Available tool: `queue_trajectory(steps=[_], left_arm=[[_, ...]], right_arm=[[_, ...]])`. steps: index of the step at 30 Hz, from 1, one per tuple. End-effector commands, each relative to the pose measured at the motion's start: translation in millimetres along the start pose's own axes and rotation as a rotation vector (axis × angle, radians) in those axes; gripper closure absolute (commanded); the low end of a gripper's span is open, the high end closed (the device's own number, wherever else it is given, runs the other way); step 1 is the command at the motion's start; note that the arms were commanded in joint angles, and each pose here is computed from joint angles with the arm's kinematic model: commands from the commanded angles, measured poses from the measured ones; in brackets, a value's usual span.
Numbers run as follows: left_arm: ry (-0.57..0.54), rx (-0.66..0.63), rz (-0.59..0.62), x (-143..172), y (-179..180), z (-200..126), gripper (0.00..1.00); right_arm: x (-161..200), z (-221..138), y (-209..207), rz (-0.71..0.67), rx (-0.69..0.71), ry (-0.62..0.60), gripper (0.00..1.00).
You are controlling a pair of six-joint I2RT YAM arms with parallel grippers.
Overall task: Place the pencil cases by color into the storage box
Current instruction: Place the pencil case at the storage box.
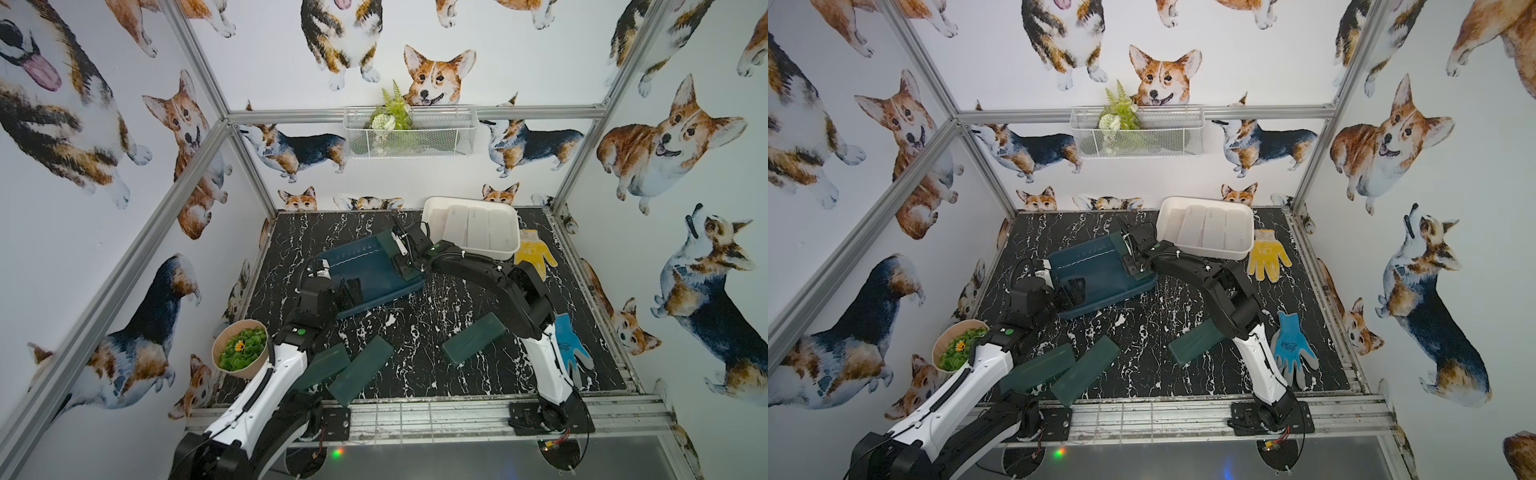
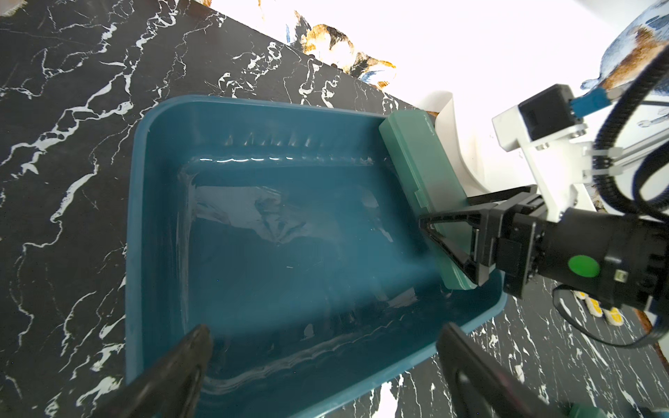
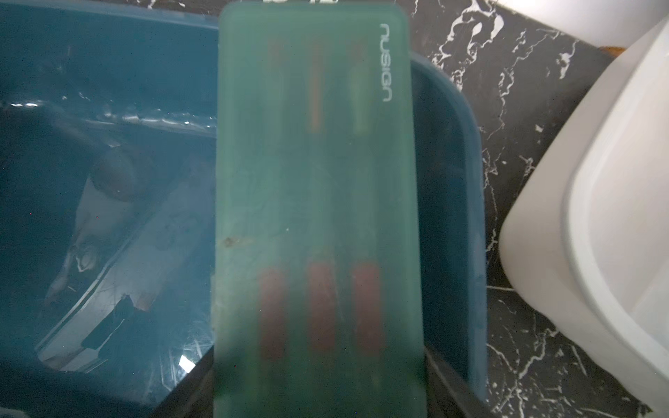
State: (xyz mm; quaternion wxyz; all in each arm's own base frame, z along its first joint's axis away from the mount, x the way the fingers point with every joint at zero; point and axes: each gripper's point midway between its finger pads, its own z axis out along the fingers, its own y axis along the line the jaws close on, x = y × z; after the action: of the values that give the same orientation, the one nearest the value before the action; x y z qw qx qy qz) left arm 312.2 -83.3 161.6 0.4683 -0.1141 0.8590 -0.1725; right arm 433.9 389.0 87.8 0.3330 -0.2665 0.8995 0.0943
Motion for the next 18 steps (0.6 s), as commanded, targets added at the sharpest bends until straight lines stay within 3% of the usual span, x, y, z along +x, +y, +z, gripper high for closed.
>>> queue_trajectory(steps=[1, 18], left_arm=[[-0.024, -0.012, 0.026, -5, 0, 1, 0.00], [-0.023, -0.055, 0.070, -2, 2, 1, 0.00]], right_arm=[[1, 4, -7, 0.037, 0.030, 0.015, 0.47], [20, 39, -15, 0.075, 0.073, 0.137, 0.45]])
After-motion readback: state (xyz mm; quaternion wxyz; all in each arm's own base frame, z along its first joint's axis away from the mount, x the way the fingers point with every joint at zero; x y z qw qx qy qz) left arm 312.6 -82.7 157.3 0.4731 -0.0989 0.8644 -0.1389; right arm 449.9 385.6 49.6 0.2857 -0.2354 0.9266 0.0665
